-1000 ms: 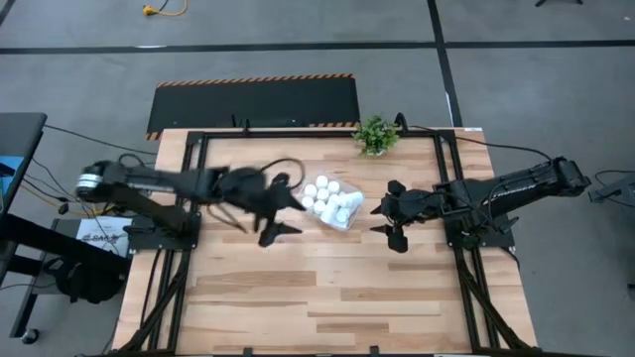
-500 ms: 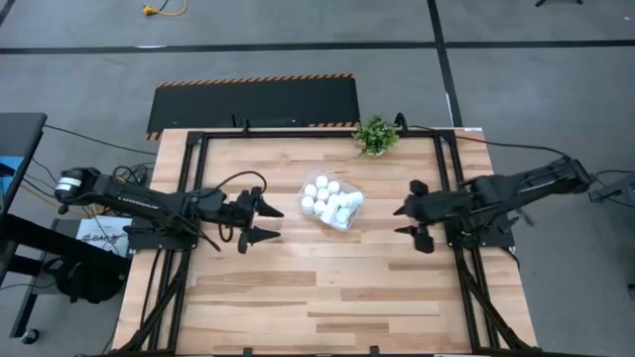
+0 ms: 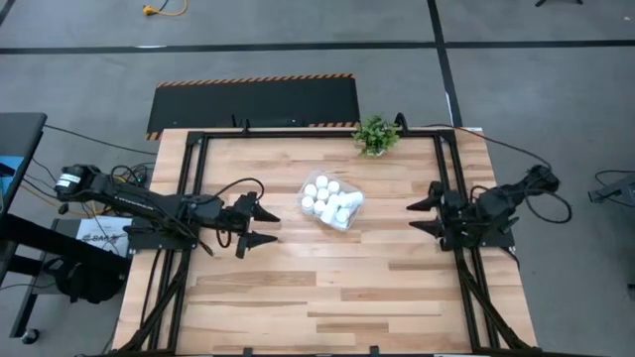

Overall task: Pick and place pill bottles into a basket
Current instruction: Return to Home Position

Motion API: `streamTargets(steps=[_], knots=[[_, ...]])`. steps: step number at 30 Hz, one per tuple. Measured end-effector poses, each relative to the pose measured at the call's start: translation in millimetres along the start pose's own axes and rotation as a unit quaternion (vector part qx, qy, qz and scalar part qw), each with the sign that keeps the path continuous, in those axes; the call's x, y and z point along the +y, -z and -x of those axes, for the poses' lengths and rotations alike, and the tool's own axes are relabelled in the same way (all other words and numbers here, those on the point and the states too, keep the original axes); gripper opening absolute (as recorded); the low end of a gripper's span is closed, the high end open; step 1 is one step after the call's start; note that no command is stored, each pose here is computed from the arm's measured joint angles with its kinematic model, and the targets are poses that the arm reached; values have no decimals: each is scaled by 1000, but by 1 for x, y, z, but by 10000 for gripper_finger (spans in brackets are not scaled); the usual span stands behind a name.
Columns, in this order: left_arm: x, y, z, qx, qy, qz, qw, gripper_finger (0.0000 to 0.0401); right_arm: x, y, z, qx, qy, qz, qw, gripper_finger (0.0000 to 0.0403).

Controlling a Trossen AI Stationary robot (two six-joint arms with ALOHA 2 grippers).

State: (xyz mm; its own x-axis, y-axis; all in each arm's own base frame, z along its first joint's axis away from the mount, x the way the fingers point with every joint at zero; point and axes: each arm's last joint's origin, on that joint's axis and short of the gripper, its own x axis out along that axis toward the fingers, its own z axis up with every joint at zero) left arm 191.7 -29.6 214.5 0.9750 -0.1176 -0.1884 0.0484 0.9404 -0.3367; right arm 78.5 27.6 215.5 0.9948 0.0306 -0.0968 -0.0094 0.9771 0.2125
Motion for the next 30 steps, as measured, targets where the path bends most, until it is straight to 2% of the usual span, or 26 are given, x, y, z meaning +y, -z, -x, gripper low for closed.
streamTargets(steps=[2,4,9,12,16,18,22,26,30], knots=[[-3,0,3,-3,-3,-12,1000,279,0,6,0,-43,-22,12,999,218],[-8,-4,8,-13,20,-43,999,279,0,11,-1,-64,-28,25,997,218],[-8,-2,23,-23,48,-71,996,279,0,18,-4,-36,-23,56,998,218],[-4,12,34,-64,103,-73,990,279,-2,22,-5,-18,-18,63,998,218],[7,44,48,-102,148,-42,983,279,-2,24,-5,-4,-16,68,998,218],[7,45,51,-115,166,-40,979,279,-2,24,-5,-4,-15,68,998,218],[7,48,52,-104,180,-58,976,279,-4,33,-7,16,-10,74,997,218],[7,54,51,-66,189,-56,978,279,-6,45,-10,28,8,45,999,218],[5,51,55,-83,207,-68,972,279,-5,43,-11,21,16,55,998,218]])
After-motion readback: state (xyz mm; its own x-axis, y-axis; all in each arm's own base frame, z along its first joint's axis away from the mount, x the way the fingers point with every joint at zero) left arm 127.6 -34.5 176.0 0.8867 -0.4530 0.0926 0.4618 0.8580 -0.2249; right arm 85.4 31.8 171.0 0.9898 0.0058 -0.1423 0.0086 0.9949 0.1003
